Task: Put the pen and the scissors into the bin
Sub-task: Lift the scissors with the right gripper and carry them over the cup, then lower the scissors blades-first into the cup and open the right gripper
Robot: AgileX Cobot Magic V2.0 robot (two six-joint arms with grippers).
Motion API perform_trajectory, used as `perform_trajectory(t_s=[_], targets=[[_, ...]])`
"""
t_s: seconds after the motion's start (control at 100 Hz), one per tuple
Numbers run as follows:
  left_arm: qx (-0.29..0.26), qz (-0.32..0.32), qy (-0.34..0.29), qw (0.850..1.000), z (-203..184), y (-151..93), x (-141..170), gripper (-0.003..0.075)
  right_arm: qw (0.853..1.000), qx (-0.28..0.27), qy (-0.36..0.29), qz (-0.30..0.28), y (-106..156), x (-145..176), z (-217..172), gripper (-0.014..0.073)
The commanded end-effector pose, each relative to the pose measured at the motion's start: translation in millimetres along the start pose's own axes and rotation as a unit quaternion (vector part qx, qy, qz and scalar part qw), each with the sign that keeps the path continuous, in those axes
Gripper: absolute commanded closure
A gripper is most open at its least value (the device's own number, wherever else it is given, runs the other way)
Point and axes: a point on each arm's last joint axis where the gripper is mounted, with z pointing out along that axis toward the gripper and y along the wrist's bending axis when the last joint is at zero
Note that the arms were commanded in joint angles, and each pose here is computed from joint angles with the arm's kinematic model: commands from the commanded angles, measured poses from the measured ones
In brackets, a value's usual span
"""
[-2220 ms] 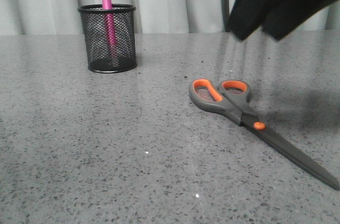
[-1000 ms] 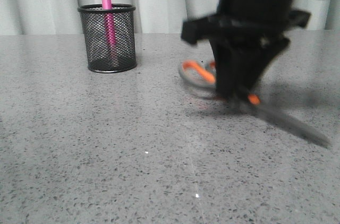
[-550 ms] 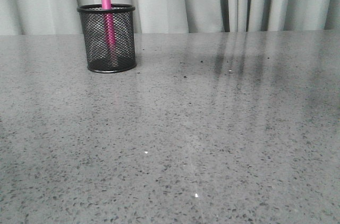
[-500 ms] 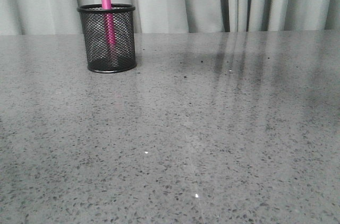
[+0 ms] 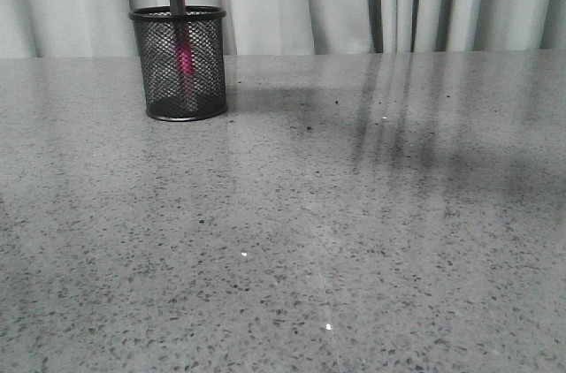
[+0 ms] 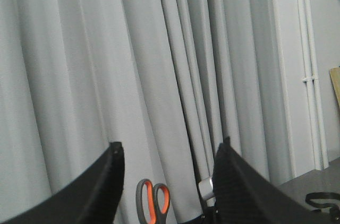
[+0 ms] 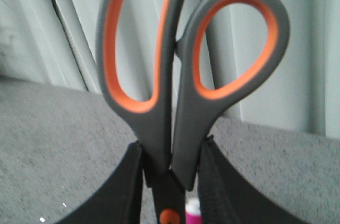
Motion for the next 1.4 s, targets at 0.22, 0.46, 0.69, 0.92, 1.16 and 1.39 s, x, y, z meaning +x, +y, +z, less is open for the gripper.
perform_trajectory(t_s=[0.22,0.46,0.69,0.92,1.16,1.39], targets=[[0.017,-0.023,-0.015,0.999,0,-2,-8,0.0375,0.997,-0.003,-0.082,-0.001,2,-30,-4,0.0655],[0.017,-0.025,-0.009,0.999,1,-3,-4,0.0375,0.997,-0.003,-0.081,-0.001,2,-30,-4,0.0459],[0.01,-0.025,-0.006,1.0,1,-1,-2,0.0375,0.996,-0.004,-0.086,0.0,3,-34,-5,0.0116],[-0.035,-0.025,0.001,0.999,1,7,-1,0.0396,0.994,-0.014,-0.105,0.003,10,-76,-32,0.0146],[-0.108,-0.026,0.017,0.994,-18,15,16,0.0738,0.996,-0.03,-0.041,-0.072,18,-125,-102,0.0655],[-0.151,-0.027,0.022,0.988,-57,12,47,0.0739,0.99,-0.029,-0.001,-0.137,6,-89,-230,0.0655]])
